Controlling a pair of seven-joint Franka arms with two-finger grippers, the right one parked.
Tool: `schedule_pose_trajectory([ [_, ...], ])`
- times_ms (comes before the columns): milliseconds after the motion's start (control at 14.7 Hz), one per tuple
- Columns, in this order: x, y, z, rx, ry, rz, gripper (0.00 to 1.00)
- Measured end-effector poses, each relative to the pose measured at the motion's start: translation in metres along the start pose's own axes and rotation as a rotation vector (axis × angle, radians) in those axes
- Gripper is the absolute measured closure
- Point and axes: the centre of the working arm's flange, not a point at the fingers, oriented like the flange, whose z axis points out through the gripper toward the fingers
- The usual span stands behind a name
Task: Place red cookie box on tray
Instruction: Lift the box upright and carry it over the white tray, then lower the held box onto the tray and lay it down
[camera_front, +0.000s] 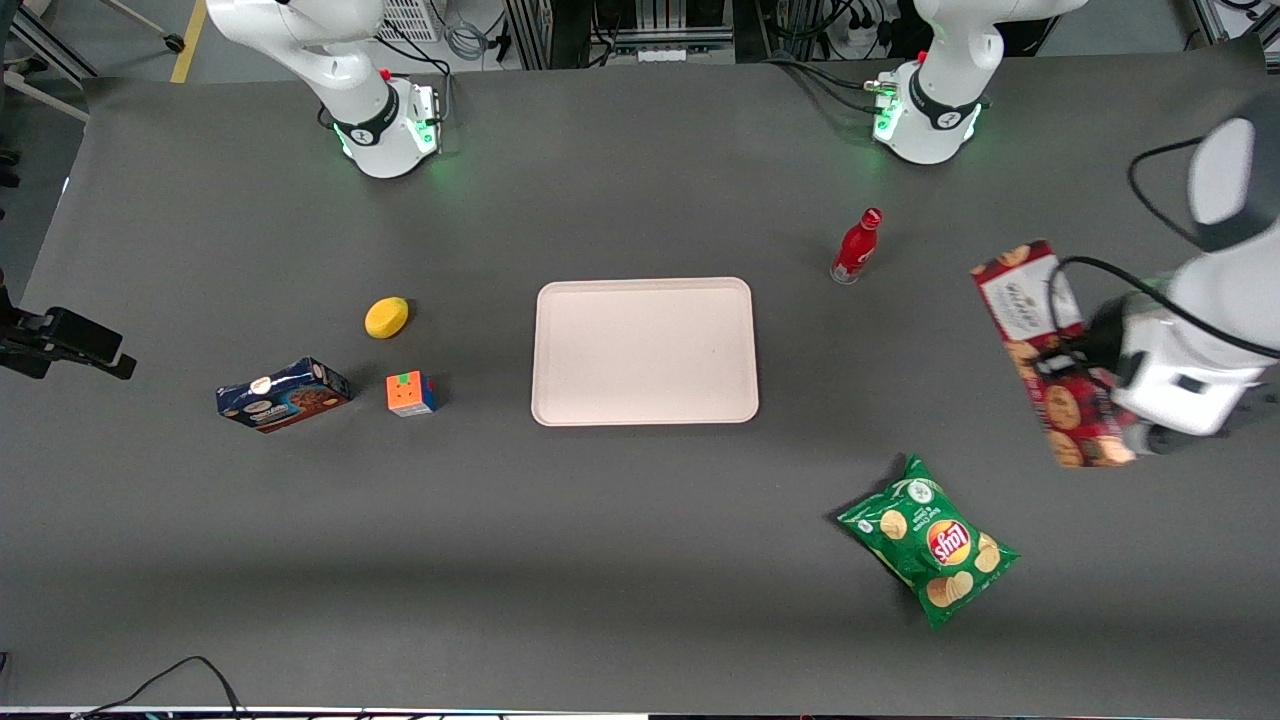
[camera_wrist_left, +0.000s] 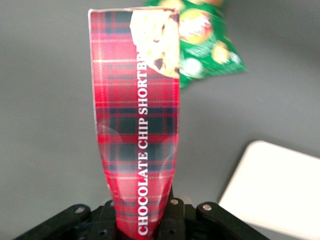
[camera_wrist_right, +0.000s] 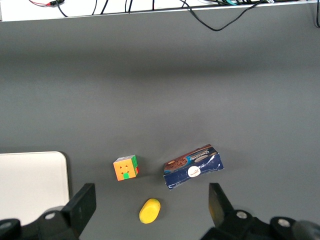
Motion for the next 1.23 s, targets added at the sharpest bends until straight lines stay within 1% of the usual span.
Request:
schedule_pose_trajectory([
  [205,-0.053,0.078,-0.004,-0.017,-0.001,0.149,0.74],
  [341,-0.092,0.126,-0.004,-0.019,0.018,0.164,0.74],
  [409,-0.112,0.149,0.000,-0.015,0.036,0.169,0.74],
  [545,-0.150,0.189,0.017,0.010,0.070,0.215,0.74],
  [682,-0.180,0.218,0.042,0.021,0.074,0.269,0.74],
  [818,-0.199,0.235,0.068,0.027,0.067,0.314,0.74],
  [886,-0.206,0.242,0.083,0.026,0.070,0.330,0.74],
  [955,-0.212,0.249,0.099,0.031,0.090,0.334,0.74],
  [1091,-0.233,0.265,0.138,0.058,0.166,0.314,0.74],
  [1159,-0.244,0.273,0.159,0.067,0.184,0.303,0.74],
  [1227,-0.253,0.279,0.179,0.074,0.188,0.298,0.74],
])
